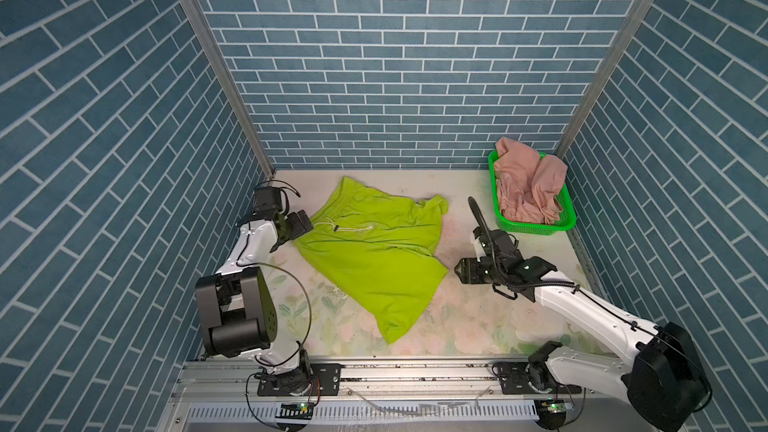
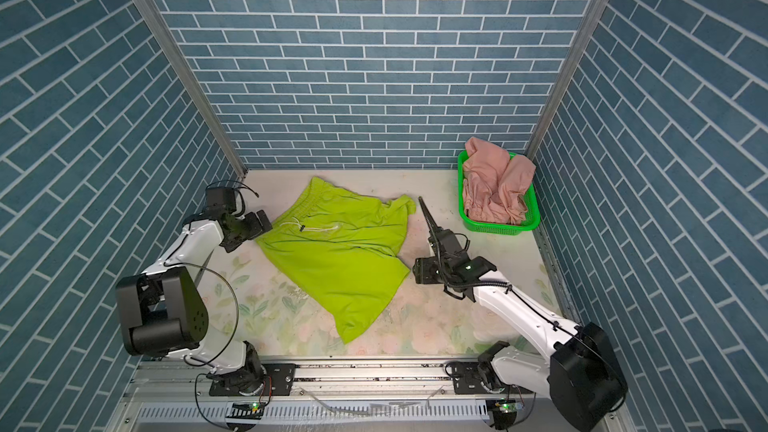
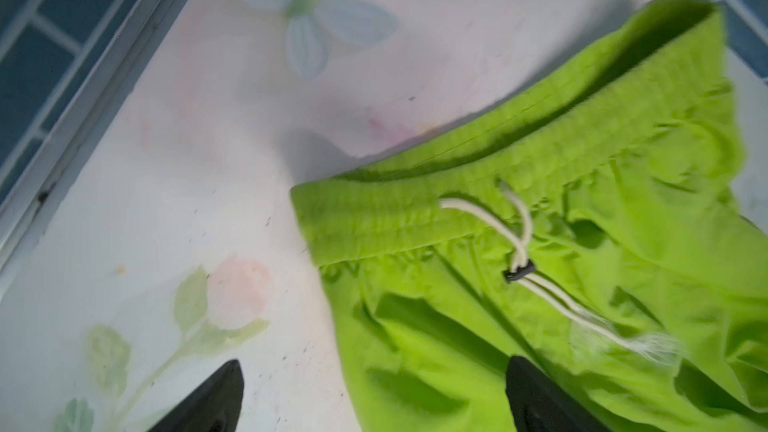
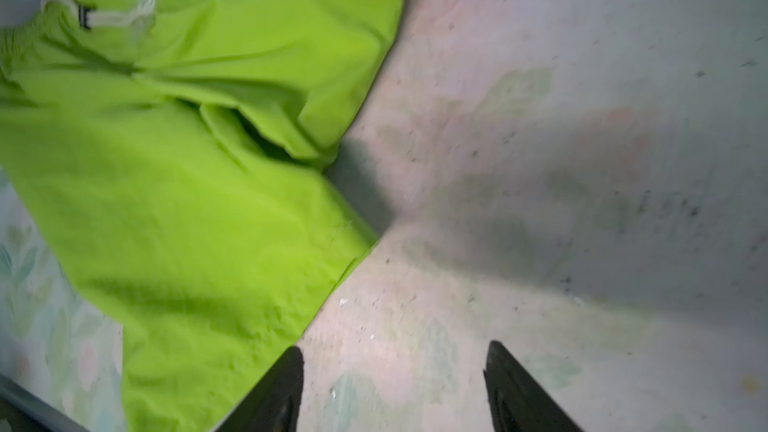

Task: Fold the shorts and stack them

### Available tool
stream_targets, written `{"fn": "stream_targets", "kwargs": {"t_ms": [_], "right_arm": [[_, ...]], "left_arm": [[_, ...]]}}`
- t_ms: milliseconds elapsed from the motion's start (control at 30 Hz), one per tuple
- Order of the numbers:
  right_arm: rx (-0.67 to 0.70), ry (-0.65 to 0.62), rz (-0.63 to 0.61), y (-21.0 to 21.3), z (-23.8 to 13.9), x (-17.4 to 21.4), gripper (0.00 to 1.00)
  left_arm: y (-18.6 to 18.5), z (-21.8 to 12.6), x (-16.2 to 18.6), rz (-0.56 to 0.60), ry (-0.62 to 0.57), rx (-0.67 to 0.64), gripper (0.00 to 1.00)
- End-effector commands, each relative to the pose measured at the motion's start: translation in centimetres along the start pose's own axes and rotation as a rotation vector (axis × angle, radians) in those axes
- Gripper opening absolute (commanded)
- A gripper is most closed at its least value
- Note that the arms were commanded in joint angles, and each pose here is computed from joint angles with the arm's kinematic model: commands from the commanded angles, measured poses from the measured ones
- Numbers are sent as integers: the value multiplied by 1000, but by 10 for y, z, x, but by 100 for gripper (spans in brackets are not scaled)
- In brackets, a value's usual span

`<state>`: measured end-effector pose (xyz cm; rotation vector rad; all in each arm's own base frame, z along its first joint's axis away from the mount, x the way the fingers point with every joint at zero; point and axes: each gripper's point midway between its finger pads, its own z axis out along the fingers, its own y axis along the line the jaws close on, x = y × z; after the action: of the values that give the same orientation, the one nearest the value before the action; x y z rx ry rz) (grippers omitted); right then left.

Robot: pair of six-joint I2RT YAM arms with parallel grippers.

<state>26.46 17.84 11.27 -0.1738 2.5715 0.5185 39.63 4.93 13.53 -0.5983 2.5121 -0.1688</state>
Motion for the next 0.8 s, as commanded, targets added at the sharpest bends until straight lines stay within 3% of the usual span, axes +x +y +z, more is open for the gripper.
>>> {"fn": "stream_targets", "kwargs": {"t_ms": [0, 167, 300, 500, 667, 767], "right_arm": [[-96, -30, -45, 5, 11, -42, 69], [-151, -79, 13, -8, 35, -88, 68], [-197, -91, 46, -14, 58, -113, 68], [-323, -101, 50, 8, 94, -138, 68], [-279, -64, -11, 25, 125, -139, 68], [-187, -47, -2, 16, 143, -141, 66]], "left_arm": [[-61, -8, -10, 212, 11, 109, 100], [-115, 28, -24, 377, 39, 136, 100], [-138, 68, -34, 404, 73, 180, 100], [-149, 110, -31, 438, 133, 172, 100], [-153, 128, -16, 439, 164, 195, 100], [-145, 138, -6, 428, 192, 169, 100]]}}
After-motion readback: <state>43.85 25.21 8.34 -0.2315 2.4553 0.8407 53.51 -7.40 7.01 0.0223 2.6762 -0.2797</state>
